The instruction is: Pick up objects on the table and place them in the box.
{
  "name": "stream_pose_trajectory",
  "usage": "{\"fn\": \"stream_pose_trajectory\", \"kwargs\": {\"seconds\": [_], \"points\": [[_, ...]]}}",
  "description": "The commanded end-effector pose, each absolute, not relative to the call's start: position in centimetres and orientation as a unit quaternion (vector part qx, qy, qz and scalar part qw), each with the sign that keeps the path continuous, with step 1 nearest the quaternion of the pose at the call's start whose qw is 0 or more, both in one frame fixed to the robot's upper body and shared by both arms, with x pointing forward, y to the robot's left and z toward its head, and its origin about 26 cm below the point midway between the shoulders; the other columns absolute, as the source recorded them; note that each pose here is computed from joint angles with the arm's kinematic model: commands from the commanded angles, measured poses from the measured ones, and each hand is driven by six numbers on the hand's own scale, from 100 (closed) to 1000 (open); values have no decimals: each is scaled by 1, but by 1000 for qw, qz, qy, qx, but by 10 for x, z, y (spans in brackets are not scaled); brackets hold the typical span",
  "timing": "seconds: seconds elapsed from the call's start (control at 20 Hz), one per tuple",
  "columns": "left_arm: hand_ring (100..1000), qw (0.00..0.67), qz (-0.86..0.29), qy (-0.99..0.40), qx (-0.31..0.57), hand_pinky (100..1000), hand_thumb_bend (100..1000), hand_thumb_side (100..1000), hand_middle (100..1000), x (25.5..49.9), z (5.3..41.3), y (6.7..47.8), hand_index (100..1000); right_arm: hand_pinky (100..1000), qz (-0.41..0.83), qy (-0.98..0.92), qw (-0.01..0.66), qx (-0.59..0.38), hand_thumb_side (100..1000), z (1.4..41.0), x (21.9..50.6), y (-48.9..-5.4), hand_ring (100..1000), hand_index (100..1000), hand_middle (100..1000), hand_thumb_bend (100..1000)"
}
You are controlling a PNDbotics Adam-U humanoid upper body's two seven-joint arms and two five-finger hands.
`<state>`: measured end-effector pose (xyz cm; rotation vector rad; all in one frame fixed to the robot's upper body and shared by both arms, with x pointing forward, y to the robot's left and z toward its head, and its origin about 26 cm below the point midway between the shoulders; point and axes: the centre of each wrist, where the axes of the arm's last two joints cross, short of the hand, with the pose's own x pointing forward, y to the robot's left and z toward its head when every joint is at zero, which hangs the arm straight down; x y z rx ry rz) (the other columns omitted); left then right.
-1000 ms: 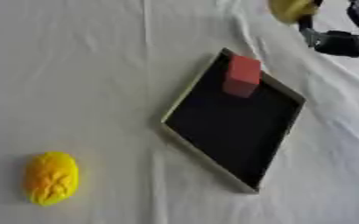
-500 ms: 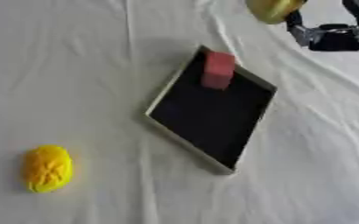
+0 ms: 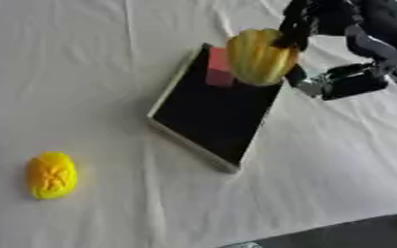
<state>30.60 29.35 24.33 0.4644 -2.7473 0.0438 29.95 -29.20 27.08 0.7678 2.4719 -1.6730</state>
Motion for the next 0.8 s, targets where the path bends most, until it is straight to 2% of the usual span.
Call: {"fn": "stream_pose_trajectory", "kwargs": {"seconds": [0.05,0.15,0.2,0.25,0.3,0.35,0.8], "points": [[745,160,16,-972,173,758,100,530,687,302,250,296,900,659,-550,796,52,248,195,272,297,-274,592,460,406,100],[744,163,14,-971,175,757,100,537,686,301,247,296,900,660,-554,794,48,245,206,264,298,-263,591,461,408,100],[744,166,13,-970,176,756,100,537,686,301,246,297,901,659,-559,790,47,246,125,261,299,-259,590,462,409,100],[743,168,13,-970,177,756,100,542,686,301,245,298,901,660,-565,786,44,247,211,258,299,-256,590,462,409,100],[743,169,14,-969,178,756,100,547,686,301,245,298,901,666,-571,781,42,248,124,255,299,-253,592,461,409,100],[743,170,14,-969,177,755,100,549,686,301,244,298,901,668,-577,776,38,250,211,251,299,-250,592,461,410,100],[741,179,16,-968,172,752,100,569,684,300,240,298,902,674,-611,742,-2,276,223,228,310,-243,593,466,413,100]]}}
